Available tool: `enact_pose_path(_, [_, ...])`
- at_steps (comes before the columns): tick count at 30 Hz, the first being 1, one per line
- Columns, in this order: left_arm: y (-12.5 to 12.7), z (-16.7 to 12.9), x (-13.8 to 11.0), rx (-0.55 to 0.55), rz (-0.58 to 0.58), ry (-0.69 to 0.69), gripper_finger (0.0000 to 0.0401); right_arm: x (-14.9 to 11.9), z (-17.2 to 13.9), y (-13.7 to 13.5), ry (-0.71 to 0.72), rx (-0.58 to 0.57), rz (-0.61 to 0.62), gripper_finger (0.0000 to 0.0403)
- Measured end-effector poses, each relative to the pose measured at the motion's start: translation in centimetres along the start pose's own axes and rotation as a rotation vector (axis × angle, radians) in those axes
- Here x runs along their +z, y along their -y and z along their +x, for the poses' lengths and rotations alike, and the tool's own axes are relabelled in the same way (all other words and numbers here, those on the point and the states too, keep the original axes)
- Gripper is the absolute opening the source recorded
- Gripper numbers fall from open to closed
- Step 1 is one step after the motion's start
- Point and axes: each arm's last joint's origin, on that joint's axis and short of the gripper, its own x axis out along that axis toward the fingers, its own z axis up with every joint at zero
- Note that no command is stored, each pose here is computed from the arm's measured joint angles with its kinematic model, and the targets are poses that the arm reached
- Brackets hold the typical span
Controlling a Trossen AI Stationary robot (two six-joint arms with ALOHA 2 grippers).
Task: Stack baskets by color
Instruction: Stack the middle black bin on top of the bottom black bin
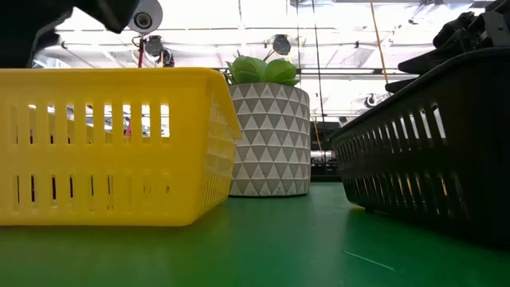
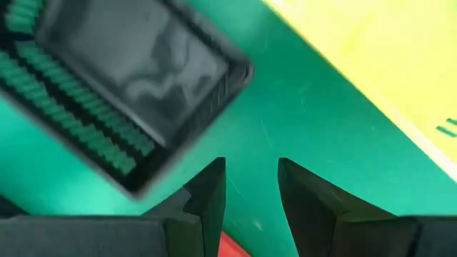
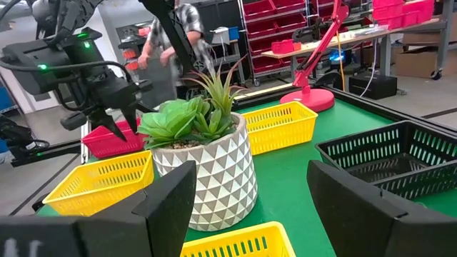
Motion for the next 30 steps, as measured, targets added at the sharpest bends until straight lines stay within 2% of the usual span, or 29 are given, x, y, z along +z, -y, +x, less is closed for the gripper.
enact_pose_path(4, [-0.3,0.0,0.2,0.044,0.147,0.057,0.0131,0.0,0.0,0.0,0.000,0.000,0.000,0.0263])
enact_pose_path(9, [-1.0,-0.1,0.2,0.131,0.253,0.062,0.0131,0.0,0.0,0.0,0.000,0.000,0.000,0.0263])
enact_pose_path(13, [-1.1,0.1,0.5,0.156,0.337,0.077,0.0131,0.0,0.0,0.0,0.000,0.000,-0.008,0.0263])
enact_pose_path(16, [-1.4,0.3,1.3,0.157,0.352,0.074,0.0131,0.0,0.0,0.0,0.000,0.000,-0.008,0.0263])
enact_pose_path(23, [-1.9,2.7,2.2,0.076,0.402,-0.025,0.0131,0.0,0.0,0.0,0.000,0.000,-0.025,0.0263])
enact_pose_path(30, [-2.7,4.6,2.6,0.087,0.422,-0.044,0.0131,0.0,0.0,0.0,0.001,-0.001,-0.027,0.0263])
